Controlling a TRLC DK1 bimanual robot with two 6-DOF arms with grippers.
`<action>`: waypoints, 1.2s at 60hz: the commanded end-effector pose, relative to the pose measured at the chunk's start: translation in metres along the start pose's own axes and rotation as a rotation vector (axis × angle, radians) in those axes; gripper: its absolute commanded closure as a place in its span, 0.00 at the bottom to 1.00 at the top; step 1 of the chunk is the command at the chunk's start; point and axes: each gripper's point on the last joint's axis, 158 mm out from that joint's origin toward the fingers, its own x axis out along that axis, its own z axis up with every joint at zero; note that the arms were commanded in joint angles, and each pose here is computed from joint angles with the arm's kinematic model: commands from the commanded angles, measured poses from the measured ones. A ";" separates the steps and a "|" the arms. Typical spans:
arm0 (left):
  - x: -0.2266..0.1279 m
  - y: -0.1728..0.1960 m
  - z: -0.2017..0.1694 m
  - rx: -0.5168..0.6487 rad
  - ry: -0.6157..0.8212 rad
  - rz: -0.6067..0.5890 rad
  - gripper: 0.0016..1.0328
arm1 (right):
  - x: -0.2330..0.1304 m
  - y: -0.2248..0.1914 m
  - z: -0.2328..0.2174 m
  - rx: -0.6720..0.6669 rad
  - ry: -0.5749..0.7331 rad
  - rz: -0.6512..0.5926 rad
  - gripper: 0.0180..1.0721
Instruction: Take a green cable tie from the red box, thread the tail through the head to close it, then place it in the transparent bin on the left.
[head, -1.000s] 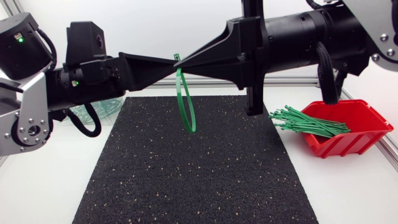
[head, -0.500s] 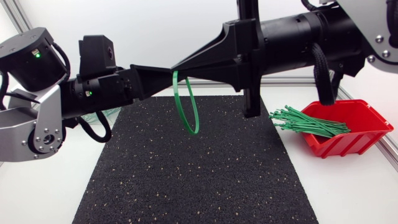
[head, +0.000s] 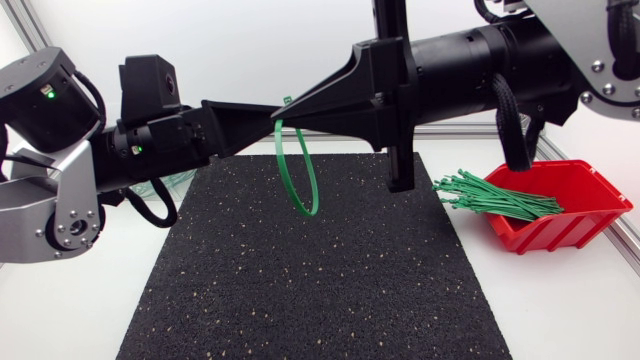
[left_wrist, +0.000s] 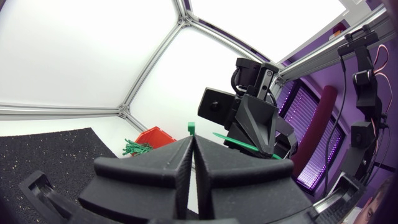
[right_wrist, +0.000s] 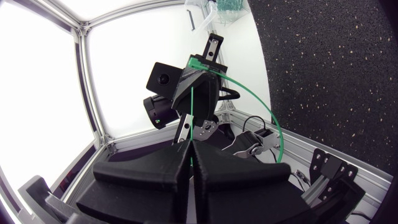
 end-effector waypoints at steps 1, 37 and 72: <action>-0.001 0.003 -0.005 -0.032 -0.001 0.003 0.97 | 0.005 -0.009 0.005 0.051 0.007 -0.012 0.95; -0.003 -0.001 -0.004 -0.019 -0.005 -0.001 0.97 | 0.001 0.002 0.011 0.028 -0.012 0.009 0.95; -0.003 -0.003 -0.004 -0.017 -0.005 -0.005 0.97 | -0.003 0.011 0.014 0.008 -0.024 0.026 0.95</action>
